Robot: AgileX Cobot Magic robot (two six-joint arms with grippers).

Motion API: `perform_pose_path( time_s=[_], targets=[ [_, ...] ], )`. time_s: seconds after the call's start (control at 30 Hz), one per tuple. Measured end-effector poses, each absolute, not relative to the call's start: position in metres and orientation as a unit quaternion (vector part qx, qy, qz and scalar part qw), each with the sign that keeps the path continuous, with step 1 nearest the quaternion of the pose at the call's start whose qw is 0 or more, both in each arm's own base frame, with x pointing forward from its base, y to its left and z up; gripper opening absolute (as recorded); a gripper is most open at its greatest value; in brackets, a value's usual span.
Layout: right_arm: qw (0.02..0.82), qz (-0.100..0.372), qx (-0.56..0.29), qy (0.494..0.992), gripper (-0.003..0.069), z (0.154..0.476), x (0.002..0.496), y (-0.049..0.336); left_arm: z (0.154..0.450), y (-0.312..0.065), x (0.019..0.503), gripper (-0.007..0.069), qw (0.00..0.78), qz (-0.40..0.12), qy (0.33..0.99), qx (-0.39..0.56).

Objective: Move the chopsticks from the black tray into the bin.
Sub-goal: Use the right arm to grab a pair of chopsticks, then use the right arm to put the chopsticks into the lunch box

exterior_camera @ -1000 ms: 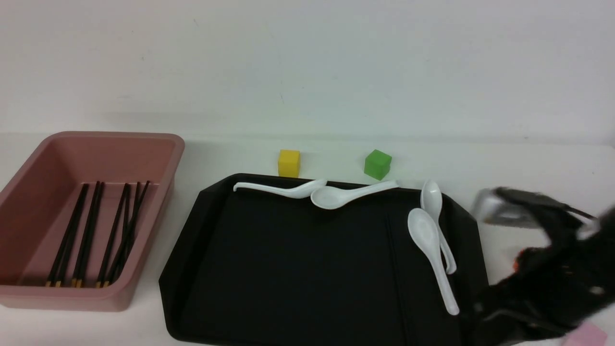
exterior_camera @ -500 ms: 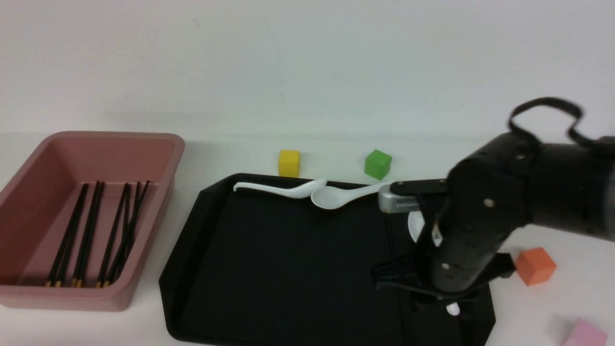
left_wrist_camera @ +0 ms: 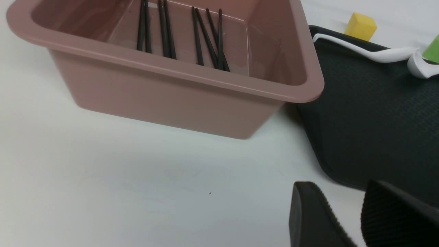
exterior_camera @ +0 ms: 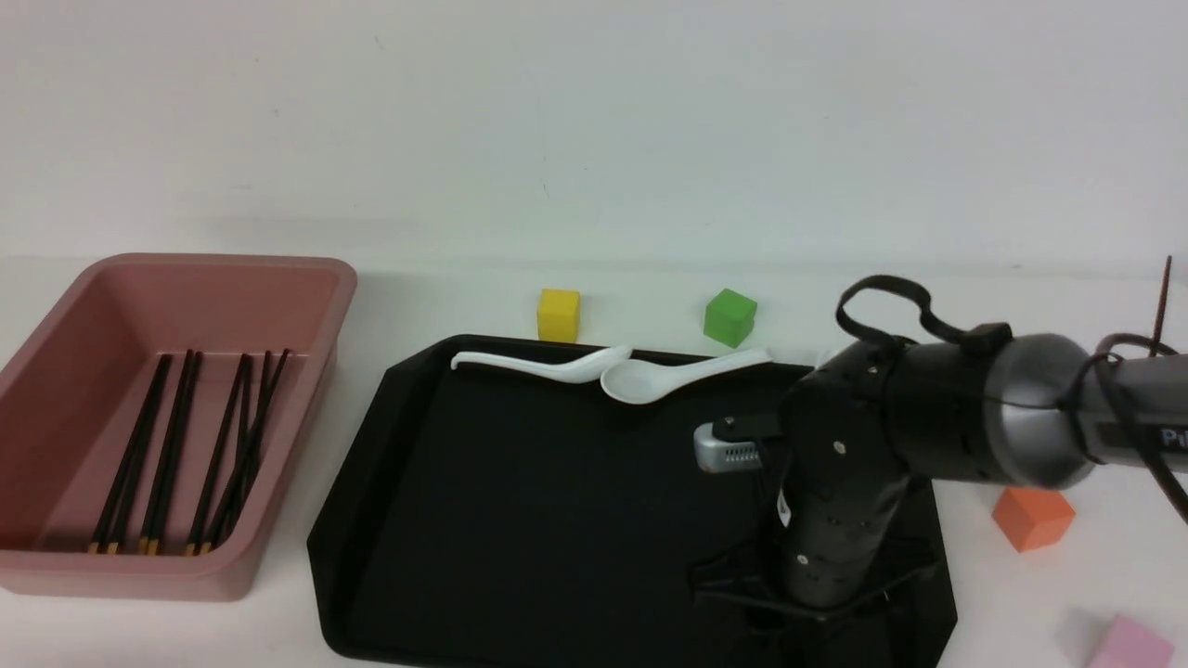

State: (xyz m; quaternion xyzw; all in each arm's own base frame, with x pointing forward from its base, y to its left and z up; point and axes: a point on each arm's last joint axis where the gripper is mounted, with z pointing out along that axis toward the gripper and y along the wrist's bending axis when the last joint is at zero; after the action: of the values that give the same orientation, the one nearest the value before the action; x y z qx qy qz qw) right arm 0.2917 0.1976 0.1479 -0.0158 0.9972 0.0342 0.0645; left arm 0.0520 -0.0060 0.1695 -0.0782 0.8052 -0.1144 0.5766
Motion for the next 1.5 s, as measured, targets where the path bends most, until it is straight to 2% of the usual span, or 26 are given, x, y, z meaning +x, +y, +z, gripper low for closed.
perform_pose_path(
  time_s=[0.1,0.23,0.3,0.53,0.63,0.87,0.93,1.07,1.23,1.3,1.37,1.5],
  targets=[
    [0.063,0.033,-0.016,0.997,0.0288,0.147,0.292,0.198,0.169,-0.006,0.052,0.0238,0.577,-0.114,0.805,-0.078],
    [0.060,0.031,-0.017,0.998,0.0129,0.148,0.291,0.197,0.169,-0.006,0.052,0.0238,0.577,-0.114,0.805,-0.078],
    [0.056,0.032,-0.021,0.998,0.0106,0.148,0.291,0.198,0.169,-0.006,0.052,0.0238,0.577,-0.114,0.805,-0.078],
    [0.035,0.044,-0.039,0.998,0.0108,0.161,0.282,0.197,0.169,-0.006,0.052,0.0238,0.577,-0.114,0.805,-0.078],
    [0.041,0.053,-0.042,0.997,0.0108,0.184,0.275,0.193,0.170,-0.006,0.052,0.0238,0.577,-0.114,0.805,-0.078],
    [0.111,0.099,-0.070,0.986,0.0108,0.255,0.254,0.180,0.170,-0.006,0.052,0.0238,0.577,-0.114,0.805,-0.078],
    [0.126,0.124,-0.086,0.980,0.0108,0.273,0.251,0.181,0.170,-0.006,0.052,0.0238,0.577,-0.114,0.805,-0.078],
    [0.160,0.205,-0.140,0.955,0.0108,0.312,0.255,0.198,0.170,-0.006,0.052,0.0238,0.577,-0.114,0.805,-0.078],
    [0.180,0.311,-0.189,0.914,0.0108,0.339,0.271,0.230,0.170,-0.006,0.052,0.0238,0.577,-0.114,0.805,-0.078],
    [0.197,0.353,-0.213,0.890,0.0108,0.343,0.283,0.251,0.170,-0.006,0.052,0.0238,0.577,-0.114,0.805,-0.078],
    [0.203,0.373,-0.223,0.877,0.0108,0.341,0.290,0.266,0.170,-0.006,0.052,0.0238,0.577,-0.114,0.805,-0.078],
    [0.213,0.427,-0.243,0.845,0.0108,0.321,0.309,0.323,0.170,-0.006,0.052,0.0238,0.577,-0.114,0.805,-0.078]
  ],
)
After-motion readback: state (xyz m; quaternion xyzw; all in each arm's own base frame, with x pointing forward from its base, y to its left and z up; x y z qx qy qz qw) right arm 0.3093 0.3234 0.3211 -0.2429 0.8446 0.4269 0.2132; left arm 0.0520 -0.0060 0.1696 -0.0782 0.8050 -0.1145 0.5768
